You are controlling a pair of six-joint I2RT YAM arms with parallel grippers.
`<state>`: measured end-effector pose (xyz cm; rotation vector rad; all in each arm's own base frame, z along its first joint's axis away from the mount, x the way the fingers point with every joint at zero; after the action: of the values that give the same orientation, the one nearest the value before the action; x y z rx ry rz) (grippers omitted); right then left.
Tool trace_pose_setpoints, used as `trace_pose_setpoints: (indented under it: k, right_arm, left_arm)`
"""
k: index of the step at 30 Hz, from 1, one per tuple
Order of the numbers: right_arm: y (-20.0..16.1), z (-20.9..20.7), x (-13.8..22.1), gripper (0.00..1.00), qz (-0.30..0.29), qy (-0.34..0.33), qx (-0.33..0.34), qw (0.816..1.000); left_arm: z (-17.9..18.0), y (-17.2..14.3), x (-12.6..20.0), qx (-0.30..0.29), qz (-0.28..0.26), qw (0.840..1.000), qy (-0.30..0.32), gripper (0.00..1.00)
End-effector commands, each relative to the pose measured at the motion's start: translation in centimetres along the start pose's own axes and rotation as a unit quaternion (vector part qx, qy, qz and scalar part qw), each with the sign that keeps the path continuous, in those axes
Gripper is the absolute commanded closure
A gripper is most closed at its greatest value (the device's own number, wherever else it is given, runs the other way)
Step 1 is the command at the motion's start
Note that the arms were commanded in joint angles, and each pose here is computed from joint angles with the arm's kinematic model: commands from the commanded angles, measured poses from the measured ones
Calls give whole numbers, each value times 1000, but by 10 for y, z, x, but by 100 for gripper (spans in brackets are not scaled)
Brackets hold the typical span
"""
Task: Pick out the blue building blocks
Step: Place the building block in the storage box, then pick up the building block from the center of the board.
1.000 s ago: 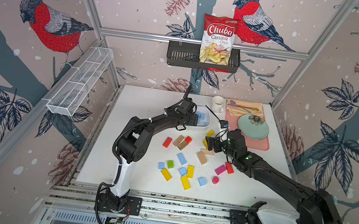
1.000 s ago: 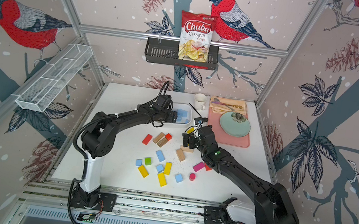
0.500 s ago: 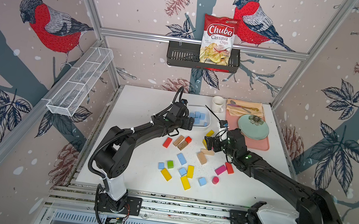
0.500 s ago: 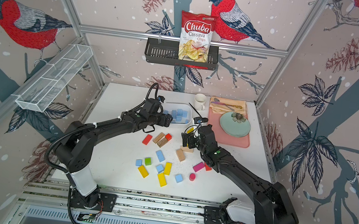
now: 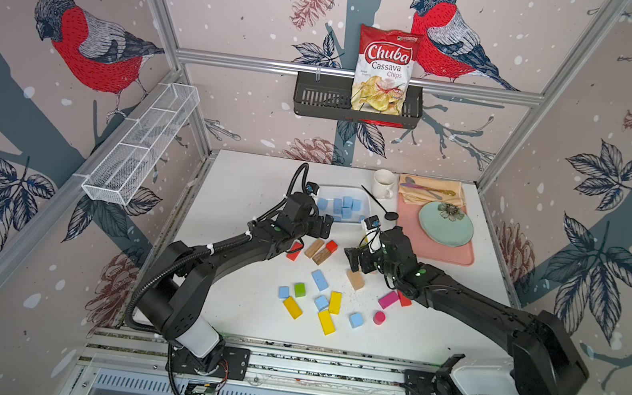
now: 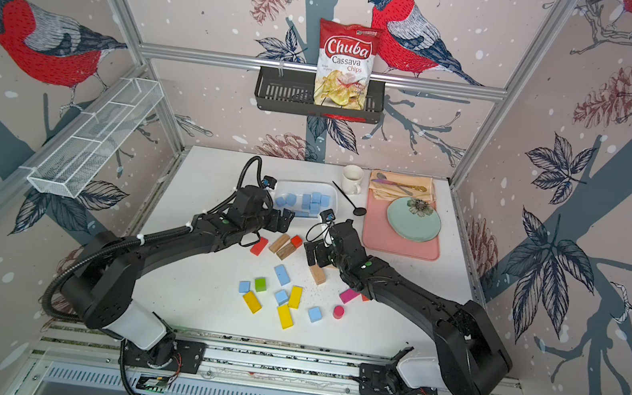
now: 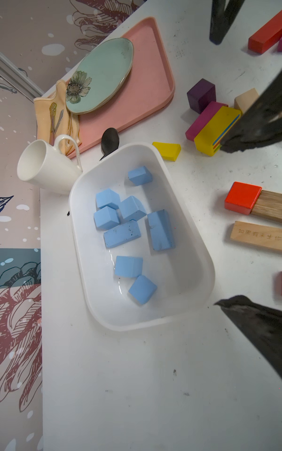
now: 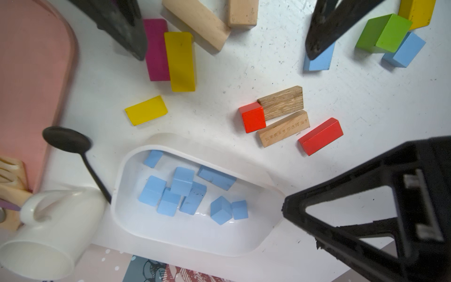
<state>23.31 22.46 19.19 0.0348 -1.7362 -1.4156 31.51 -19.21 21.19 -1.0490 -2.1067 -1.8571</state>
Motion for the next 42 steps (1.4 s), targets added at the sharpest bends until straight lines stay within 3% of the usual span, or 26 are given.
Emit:
trace_pose_setpoints:
  k: [1,18,22,42]
  right_arm:
    - [-2,10,-6,1,15,8,22,1000]
    - [-21,60,-40,2,94,62,82,990]
    - [-26,68,-46,5,113,71,95,987]
    - [-50,98,-79,38,185,69,146,969]
  left_arm:
    - [3,12,10,11,-59,998,15,4]
    - [29,7,55,54,-156,983,83,3]
    - [28,6,59,44,-156,985,64,3]
    - [27,4,63,35,-169,984,51,3]
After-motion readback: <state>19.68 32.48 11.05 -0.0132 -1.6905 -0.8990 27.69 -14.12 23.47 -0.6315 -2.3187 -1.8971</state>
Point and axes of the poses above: each gripper's point midway between its finger pads, its own x axis back along the fingers, its own z axis along the line the jaws close on, y = z × x, the point moved 10 cm from there along x, back along the fingers, and after that the axes turned 1 degree about x, right-handed, at the moved point
